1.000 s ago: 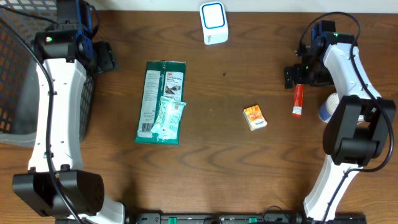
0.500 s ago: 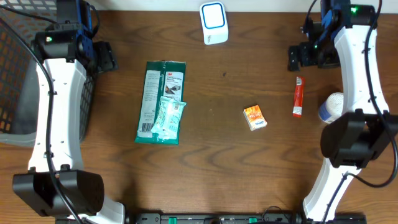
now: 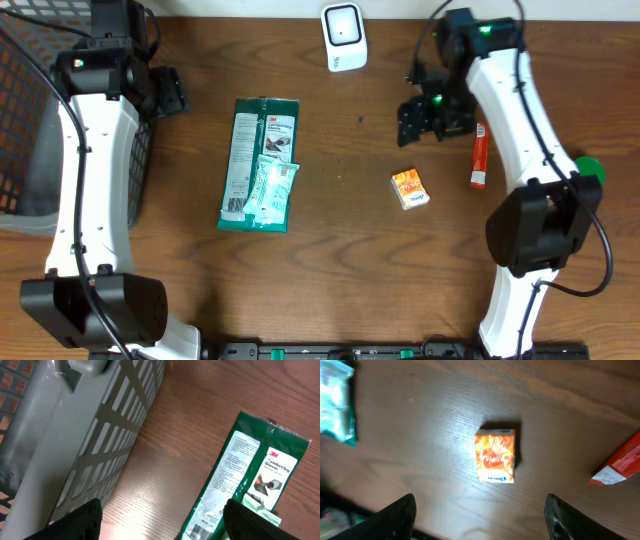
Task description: Scan the item barcode
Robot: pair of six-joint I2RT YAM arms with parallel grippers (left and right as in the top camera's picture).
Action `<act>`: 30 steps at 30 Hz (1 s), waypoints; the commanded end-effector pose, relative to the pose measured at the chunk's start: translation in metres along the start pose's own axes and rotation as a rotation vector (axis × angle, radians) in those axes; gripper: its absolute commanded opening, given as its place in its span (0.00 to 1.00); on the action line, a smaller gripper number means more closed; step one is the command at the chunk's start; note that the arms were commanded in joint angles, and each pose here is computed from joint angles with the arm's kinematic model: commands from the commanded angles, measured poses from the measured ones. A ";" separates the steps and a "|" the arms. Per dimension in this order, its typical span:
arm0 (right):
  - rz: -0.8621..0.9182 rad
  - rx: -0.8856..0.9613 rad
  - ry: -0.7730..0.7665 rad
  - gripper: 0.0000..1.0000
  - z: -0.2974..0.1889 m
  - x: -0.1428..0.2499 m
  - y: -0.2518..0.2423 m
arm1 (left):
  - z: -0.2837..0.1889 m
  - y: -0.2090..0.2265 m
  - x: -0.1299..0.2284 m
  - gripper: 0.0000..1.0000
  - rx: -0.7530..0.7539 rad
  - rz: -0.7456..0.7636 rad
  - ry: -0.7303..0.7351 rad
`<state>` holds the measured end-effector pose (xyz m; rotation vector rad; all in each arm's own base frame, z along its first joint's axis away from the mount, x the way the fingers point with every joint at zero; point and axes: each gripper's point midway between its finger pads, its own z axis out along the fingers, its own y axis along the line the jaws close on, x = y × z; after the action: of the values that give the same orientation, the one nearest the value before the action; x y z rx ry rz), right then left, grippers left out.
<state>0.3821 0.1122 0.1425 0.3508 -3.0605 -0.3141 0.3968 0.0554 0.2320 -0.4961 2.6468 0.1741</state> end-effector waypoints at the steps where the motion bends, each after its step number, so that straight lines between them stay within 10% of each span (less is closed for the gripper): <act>1: 0.082 0.110 -0.091 0.80 -0.011 -0.016 -0.019 | 0.006 0.008 0.001 0.78 -0.035 0.012 0.012; 7: 0.195 0.118 -0.241 0.97 -0.055 -0.036 -0.064 | 0.004 -0.006 -0.030 0.78 0.031 -0.035 -0.111; 15: 0.437 0.171 -0.281 0.99 -0.079 -0.010 -0.170 | -0.035 -0.139 0.033 0.77 0.748 0.015 0.199; 30: 0.624 0.186 -0.304 0.99 -0.093 0.027 -0.242 | -0.005 -0.259 0.187 0.77 0.516 0.118 0.327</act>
<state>0.4166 -0.1380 0.1731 -0.6596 -3.2567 -0.0615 0.3368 -0.2373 0.1510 -0.0551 2.8902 -0.6822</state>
